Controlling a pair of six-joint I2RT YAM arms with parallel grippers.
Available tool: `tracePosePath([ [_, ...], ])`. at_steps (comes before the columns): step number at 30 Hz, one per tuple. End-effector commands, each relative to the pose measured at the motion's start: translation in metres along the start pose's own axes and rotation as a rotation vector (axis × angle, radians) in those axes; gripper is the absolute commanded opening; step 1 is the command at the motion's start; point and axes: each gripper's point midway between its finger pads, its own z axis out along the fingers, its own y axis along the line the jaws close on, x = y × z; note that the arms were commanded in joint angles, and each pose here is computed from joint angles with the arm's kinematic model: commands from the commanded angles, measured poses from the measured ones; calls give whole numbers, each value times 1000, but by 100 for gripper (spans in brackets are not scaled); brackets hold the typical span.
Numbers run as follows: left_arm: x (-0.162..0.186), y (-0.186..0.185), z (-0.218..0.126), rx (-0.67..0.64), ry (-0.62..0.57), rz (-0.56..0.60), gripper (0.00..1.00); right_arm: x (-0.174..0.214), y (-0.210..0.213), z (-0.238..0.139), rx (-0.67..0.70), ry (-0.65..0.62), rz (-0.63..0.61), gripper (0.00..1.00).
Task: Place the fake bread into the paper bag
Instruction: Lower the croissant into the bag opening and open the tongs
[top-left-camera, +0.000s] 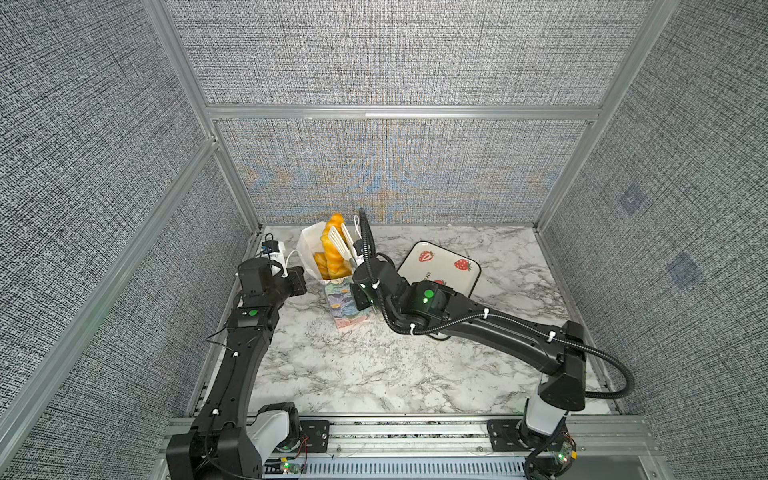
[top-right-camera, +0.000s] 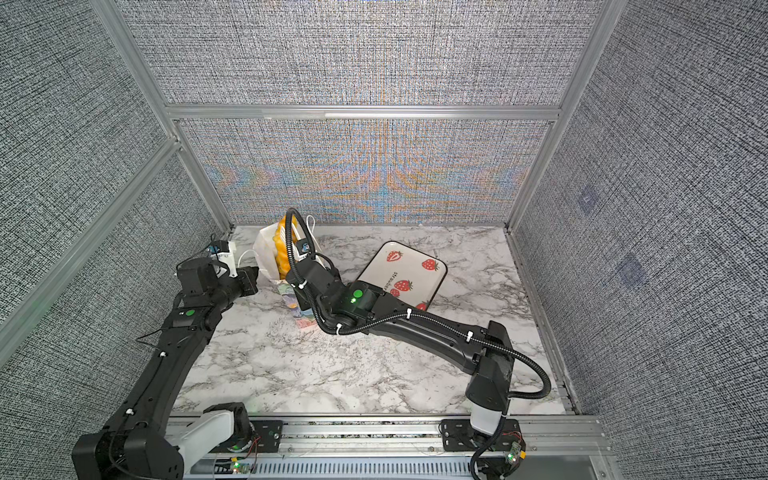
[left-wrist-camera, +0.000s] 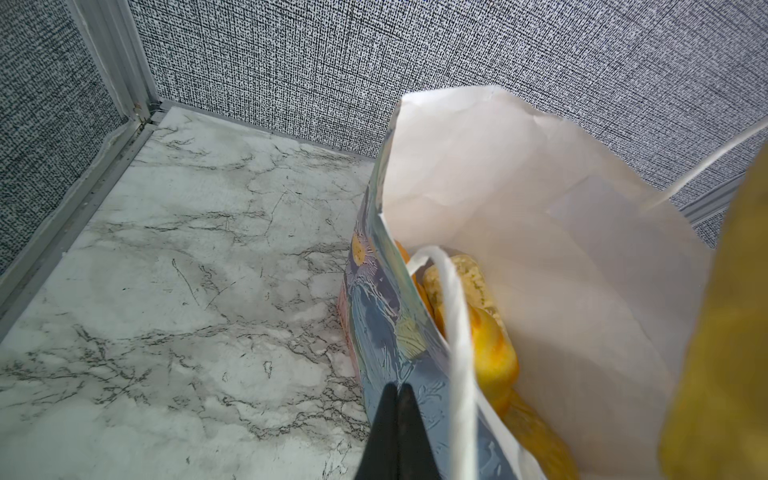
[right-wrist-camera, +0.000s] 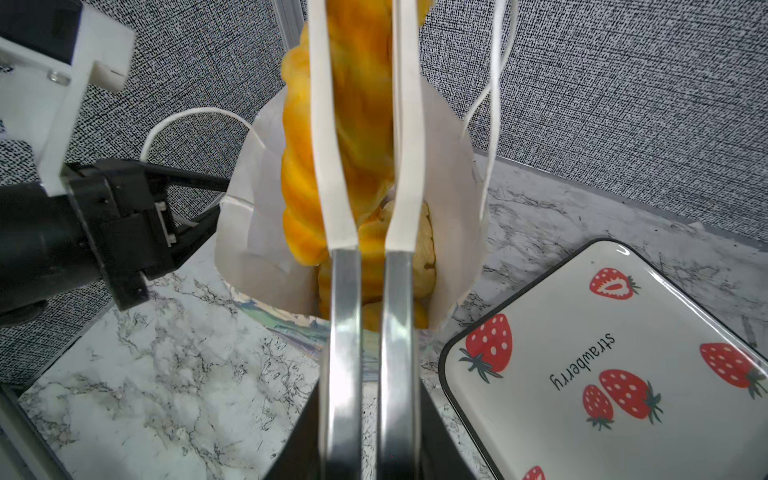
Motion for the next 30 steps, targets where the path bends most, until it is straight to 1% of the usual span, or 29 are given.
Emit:
tracePosePath([
  [1, -1, 0, 1, 4, -8, 4, 0, -5, -8, -1, 22, -11, 47, 26],
  [8, -2, -1, 1, 6, -8, 4, 0, 3, -16, 5, 29, 24, 71, 28],
  [16, -1, 0, 2, 5, -6, 3, 0, 7, -19, 9, 31, 44, 78, 35],
  [25, -1, 0, 2, 3, -6, 3, 0, 11, -17, 11, 21, 54, 79, 37],
  [30, -1, 1, 2, 4, -5, 2, 0, 14, -18, 13, 25, 61, 79, 43],
])
